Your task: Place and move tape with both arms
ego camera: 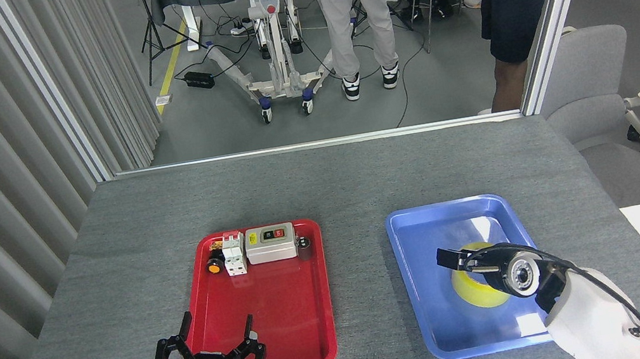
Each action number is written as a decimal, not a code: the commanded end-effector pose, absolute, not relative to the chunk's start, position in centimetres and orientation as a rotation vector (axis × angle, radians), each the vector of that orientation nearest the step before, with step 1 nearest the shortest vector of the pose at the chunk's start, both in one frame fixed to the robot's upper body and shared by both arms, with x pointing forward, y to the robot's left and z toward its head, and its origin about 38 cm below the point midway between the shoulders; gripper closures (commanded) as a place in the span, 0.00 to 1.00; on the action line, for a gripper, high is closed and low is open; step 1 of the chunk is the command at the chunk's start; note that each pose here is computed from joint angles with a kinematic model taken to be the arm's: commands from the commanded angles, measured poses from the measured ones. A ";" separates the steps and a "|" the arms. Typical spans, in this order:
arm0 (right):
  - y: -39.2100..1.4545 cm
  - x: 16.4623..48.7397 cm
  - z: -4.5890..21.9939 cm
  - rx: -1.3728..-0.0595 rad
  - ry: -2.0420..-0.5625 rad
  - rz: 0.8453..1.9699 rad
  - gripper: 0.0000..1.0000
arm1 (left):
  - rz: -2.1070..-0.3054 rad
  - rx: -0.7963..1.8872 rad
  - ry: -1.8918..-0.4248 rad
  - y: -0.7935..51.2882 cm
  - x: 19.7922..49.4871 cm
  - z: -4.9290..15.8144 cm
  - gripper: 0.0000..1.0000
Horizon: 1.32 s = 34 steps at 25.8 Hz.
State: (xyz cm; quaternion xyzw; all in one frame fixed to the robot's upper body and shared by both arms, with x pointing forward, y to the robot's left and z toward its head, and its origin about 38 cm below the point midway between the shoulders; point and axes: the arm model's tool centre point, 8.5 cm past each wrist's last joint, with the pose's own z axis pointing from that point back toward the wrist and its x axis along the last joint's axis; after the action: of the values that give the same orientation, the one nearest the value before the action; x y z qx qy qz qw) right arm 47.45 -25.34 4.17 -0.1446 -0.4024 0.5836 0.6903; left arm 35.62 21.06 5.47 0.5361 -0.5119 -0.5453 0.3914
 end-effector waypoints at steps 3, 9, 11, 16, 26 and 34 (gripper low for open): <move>-28.7 46.3 8.3 -0.486 -1.180 1.241 0.02 | -1.382 1.364 -1.299 21.1 35.9 5.5 0.00; -29.8 43.4 9.0 -1.090 -1.293 1.196 0.01 | -1.385 1.356 -1.293 21.1 35.8 5.2 0.01; -29.3 42.0 8.4 -1.220 -1.326 1.184 0.01 | -1.386 1.351 -1.288 21.1 35.8 5.0 0.01; -29.9 37.8 7.2 -1.291 -1.314 1.148 0.01 | -1.388 1.351 -1.286 21.2 35.8 5.0 0.01; -30.1 32.6 5.9 -1.237 -1.209 1.167 0.00 | -1.382 1.348 -1.285 21.1 35.8 4.9 0.00; -29.5 31.4 4.5 -1.194 -1.183 1.122 0.00 | -1.370 1.336 -1.278 21.4 35.8 4.6 0.01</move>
State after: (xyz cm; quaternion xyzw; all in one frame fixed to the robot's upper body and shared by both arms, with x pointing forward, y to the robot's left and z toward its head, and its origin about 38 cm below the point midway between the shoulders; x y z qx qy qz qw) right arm 31.98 -29.78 5.17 -0.5058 -0.4990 0.4773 0.5171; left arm 35.79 21.29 4.85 0.5328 -0.5073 -0.5440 0.4035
